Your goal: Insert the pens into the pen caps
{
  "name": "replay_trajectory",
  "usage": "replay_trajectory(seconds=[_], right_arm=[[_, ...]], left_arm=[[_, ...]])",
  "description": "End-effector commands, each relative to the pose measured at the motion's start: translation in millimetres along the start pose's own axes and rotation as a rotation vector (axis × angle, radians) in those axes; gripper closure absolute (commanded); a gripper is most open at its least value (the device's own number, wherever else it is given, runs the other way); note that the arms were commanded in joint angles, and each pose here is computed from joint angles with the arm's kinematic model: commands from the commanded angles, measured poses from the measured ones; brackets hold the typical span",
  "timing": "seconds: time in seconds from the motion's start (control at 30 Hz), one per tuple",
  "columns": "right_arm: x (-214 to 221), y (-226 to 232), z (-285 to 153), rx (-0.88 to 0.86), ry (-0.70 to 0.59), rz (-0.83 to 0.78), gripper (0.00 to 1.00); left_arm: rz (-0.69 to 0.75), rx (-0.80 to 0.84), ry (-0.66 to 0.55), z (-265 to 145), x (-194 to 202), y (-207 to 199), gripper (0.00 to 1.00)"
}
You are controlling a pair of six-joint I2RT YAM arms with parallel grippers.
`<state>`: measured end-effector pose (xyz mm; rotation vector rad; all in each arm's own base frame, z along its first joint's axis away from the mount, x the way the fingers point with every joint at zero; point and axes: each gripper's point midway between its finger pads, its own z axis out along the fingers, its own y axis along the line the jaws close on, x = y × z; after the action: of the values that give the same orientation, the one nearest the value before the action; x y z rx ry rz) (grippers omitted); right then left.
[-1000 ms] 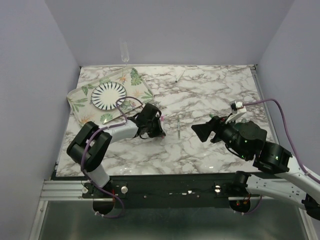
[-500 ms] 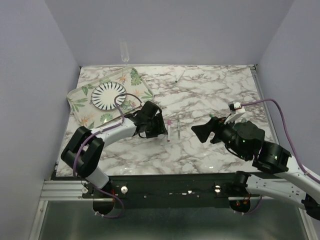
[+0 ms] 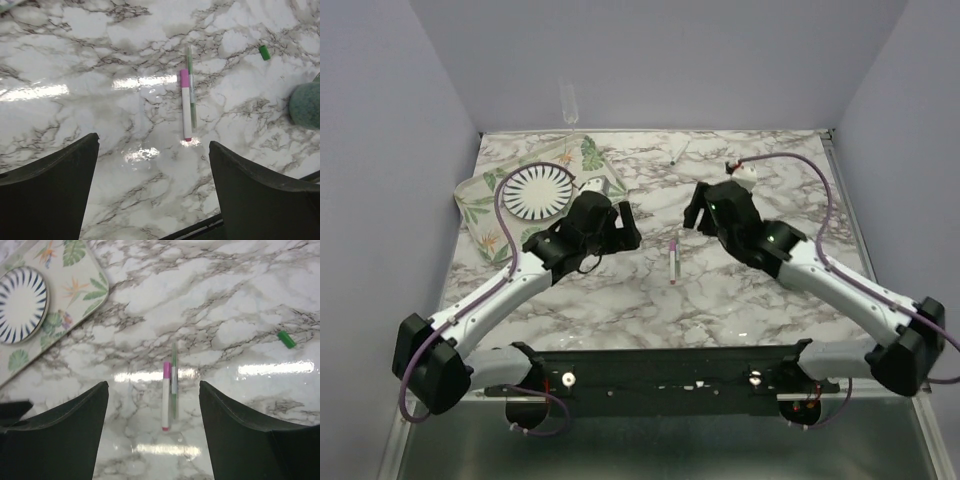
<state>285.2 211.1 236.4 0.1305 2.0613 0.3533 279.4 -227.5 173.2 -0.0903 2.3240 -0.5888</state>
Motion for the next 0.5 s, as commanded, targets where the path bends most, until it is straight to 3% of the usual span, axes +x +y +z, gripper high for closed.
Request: replay_trajectory(seconds=[0.0,0.27,0.47], right_arm=[[-30,-1,71,0.136,-0.027,0.128,0.22],[-22,6,210,0.354,0.071,0.172,0.29],[-20,-13,275,0.390,0.076,0.324,0.37]], left_arm=[[0.129,-0.113,-0.130,-26,-19,34,0.01],[0.179,-0.090,-0.186,-44,-19,42,0.01],[0.189,-0.053,-0.248,-63,-24,42,0.01]])
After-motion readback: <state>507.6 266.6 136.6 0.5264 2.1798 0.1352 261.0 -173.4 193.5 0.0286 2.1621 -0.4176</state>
